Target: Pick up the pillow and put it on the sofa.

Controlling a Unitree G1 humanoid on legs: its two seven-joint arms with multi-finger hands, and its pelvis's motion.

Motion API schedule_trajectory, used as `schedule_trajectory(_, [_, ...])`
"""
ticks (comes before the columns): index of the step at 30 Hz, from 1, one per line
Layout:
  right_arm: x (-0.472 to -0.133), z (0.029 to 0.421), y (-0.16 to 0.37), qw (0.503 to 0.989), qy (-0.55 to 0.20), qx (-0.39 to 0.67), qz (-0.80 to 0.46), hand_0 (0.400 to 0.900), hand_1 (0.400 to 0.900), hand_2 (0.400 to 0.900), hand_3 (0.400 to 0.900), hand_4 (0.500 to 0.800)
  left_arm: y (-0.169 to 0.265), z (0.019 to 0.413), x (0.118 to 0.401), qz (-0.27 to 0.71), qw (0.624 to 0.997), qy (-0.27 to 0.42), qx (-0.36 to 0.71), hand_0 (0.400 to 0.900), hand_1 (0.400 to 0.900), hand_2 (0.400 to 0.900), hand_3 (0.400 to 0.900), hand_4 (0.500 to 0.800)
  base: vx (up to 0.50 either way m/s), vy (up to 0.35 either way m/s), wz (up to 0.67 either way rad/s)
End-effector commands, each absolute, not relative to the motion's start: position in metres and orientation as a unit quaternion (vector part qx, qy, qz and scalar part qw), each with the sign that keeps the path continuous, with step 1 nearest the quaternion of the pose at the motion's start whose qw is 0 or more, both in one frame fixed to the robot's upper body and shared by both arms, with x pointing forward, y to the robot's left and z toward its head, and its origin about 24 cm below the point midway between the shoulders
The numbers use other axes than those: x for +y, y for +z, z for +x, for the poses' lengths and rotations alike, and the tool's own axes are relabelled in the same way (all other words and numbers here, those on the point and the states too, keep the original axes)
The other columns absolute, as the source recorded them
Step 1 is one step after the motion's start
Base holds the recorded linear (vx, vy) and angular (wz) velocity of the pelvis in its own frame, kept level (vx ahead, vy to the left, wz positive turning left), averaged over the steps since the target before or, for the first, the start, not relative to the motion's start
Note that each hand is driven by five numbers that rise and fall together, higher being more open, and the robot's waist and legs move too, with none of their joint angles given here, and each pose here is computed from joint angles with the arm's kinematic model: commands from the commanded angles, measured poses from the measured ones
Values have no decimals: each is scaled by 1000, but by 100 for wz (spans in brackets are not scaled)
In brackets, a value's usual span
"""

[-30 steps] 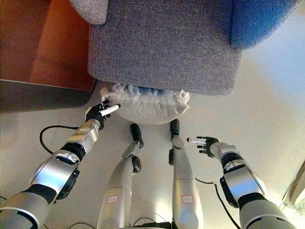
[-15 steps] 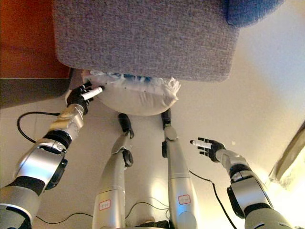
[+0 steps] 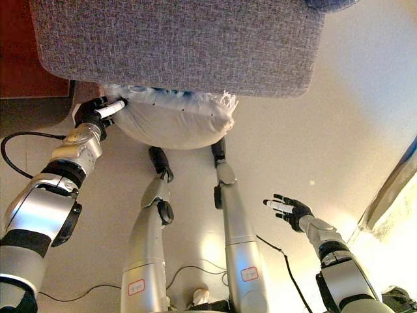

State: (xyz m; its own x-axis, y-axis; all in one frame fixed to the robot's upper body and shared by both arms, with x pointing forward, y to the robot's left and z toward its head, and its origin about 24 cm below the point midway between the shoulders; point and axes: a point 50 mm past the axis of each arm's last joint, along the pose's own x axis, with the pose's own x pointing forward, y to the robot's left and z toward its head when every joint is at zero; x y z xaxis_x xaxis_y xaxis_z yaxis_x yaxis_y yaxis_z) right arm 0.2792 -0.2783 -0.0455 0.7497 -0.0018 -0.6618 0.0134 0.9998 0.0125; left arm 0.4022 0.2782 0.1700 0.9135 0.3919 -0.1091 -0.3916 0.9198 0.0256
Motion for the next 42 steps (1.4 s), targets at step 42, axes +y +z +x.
schedule_trajectory(42, [-289,163,-119,863,-55,503,-8,900,900,900,900,800,67,370,236,10,990,52,128,400,400,400,400,500,28,12,-1])
